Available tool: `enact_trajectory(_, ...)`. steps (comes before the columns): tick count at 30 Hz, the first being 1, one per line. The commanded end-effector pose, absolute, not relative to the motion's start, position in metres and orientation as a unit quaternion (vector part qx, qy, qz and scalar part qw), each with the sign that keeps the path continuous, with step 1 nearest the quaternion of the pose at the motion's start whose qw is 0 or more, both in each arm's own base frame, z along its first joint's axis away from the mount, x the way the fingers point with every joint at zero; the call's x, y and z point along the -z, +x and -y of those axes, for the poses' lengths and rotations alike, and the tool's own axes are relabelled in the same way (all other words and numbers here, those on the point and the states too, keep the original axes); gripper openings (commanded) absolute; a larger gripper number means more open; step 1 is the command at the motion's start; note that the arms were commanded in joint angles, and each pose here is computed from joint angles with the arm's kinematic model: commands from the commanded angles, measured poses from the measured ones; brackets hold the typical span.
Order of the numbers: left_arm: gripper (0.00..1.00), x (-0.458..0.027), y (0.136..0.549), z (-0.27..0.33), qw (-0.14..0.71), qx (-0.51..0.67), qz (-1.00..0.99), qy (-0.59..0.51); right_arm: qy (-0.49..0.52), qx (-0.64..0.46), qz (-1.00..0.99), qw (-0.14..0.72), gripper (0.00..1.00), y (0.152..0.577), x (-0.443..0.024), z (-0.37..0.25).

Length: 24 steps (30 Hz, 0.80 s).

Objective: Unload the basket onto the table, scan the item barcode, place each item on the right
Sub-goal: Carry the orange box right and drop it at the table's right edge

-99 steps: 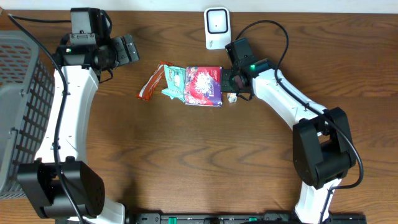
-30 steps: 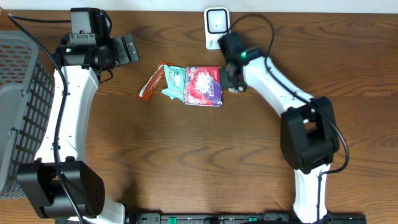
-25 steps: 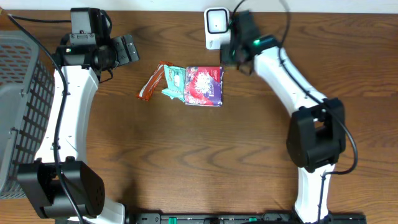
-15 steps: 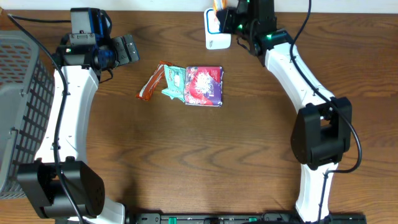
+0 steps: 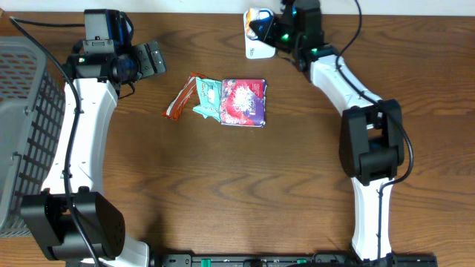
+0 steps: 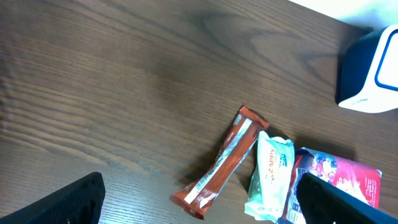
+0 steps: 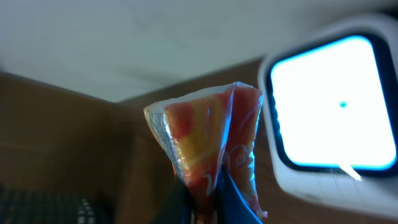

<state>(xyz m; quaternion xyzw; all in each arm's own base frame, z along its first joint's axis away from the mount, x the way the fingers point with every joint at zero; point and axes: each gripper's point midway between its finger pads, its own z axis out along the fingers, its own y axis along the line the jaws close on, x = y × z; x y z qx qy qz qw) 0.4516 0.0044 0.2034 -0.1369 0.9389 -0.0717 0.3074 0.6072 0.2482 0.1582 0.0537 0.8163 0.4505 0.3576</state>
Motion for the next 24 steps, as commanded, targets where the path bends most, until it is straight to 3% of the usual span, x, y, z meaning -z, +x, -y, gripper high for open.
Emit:
enact_trajectory(1, 0.98, -0.198, 0.452, -0.007, 0.303, 0.066, -0.941, -0.137, -0.004, -0.489, -0.783, 0.385, 0.01, 0.606, -0.204, -0.235)
enact_trajectory(7, 0.98, -0.198, 0.452, -0.007, 0.303, 0.066, -0.941, -0.137, 0.031, -0.431, -0.783, 0.447, 0.01, 0.619, -0.245, -0.166)
enact_trajectory(11, 0.98, -0.198, 0.452, -0.007, 0.303, 0.066, -0.941, -0.137, 0.113, -0.246, -0.847, 0.457, 0.01, 0.622, -0.212, -0.069)
enact_trajectory(16, 0.98, -0.198, 0.452, -0.007, 0.303, 0.066, -0.941, -0.137, 0.225, 0.049, -0.899, 0.373, 0.01, 0.576, -0.148, 0.068)
enact_trajectory(19, 0.98, -0.198, 0.452, -0.007, 0.303, 0.066, -0.941, -0.137, 0.257, 0.181, -0.895, 0.317, 0.01, 0.539, -0.134, 0.131)
enact_trajectory(21, 0.98, -0.198, 0.452, -0.007, 0.303, 0.066, -0.941, -0.137, 0.271, 0.230, -0.888, 0.293, 0.01, 0.521, -0.132, 0.164)
enact_trajectory(24, 0.98, -0.198, 0.452, -0.007, 0.303, 0.066, -0.941, -0.137, 0.272, 0.218, -0.898, 0.268, 0.01, 0.508, -0.123, 0.192)
